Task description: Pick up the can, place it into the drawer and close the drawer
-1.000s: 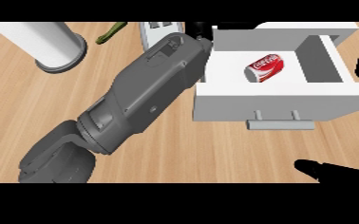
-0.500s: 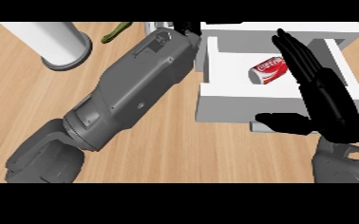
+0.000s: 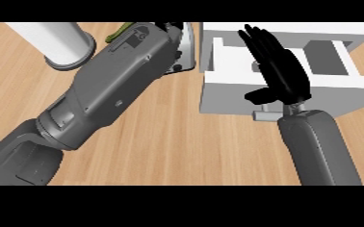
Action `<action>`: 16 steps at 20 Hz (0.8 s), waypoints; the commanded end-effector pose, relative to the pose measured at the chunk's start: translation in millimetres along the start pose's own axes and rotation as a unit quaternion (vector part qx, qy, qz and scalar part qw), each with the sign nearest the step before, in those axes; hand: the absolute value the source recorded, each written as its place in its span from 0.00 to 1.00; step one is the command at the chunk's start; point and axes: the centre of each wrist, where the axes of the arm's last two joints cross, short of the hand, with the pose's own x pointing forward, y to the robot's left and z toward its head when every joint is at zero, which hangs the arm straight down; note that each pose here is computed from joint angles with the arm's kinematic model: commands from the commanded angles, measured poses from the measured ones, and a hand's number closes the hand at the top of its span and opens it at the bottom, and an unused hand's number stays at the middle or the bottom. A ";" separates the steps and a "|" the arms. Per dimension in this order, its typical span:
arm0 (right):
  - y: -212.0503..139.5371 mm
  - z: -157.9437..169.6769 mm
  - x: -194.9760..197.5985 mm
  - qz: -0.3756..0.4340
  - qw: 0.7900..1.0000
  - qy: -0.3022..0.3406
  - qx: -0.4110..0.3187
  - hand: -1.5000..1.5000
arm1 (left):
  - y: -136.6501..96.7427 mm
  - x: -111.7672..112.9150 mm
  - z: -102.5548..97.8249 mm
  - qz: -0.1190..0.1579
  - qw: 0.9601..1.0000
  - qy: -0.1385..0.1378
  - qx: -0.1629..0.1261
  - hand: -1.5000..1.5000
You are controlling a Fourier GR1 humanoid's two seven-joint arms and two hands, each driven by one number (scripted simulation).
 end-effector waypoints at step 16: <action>88.1 -45.9 -40.8 0.083 0.995 0.059 -0.019 0.00 | 74.1 6.3 5.4 -0.011 1.000 -0.007 0.013 0.00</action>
